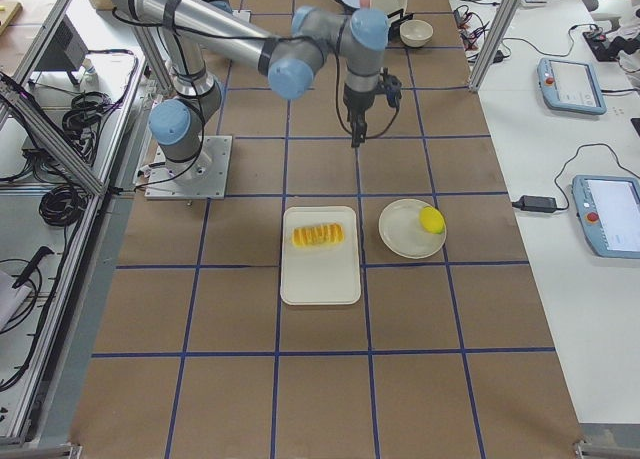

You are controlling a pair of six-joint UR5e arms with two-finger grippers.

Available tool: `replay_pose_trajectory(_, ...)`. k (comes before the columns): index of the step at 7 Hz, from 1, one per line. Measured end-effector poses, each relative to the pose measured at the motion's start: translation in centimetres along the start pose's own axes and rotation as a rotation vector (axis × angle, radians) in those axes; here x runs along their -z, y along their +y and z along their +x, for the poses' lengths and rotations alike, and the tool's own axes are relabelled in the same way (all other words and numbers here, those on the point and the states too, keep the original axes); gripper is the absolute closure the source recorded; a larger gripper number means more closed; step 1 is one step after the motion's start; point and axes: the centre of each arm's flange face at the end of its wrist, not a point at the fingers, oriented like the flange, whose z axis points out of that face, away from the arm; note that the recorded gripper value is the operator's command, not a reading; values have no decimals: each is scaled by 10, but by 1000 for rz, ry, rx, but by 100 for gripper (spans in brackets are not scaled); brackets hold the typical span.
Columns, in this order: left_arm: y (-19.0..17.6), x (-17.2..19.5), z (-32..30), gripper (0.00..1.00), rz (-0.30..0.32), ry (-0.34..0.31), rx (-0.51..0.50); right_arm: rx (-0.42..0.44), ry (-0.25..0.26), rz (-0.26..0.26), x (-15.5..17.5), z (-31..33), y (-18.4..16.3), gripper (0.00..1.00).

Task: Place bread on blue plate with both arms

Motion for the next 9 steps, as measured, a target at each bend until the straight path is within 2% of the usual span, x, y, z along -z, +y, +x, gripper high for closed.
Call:
replay_pose_trajectory(1, 8, -3, -47, 0, -6, -6, -62, -13, -31, -20, -40, 69, 8, 5)
replay_pose_trajectory(3, 28, -19, -144, 0, -18, 10, -158, -74, -110, -85, -114, 143, 23, 7)
replay_pose_trajectory(5, 25, -52, -198, 0, -26, 56, -174, -95, -176, -150, -168, 153, 35, 7)
replay_pose_trajectory(7, -7, -97, -231, 0, -6, 111, -176, -97, -203, -178, -185, 146, 43, 8)
replay_pose_trajectory(8, -30, -118, -247, 0, 17, 140, -179, -97, -211, -188, -190, 143, 45, 21)
replay_pose_trajectory(9, -54, -139, -264, 0, 34, 161, -183, -95, -213, -202, -194, 142, 48, 71)
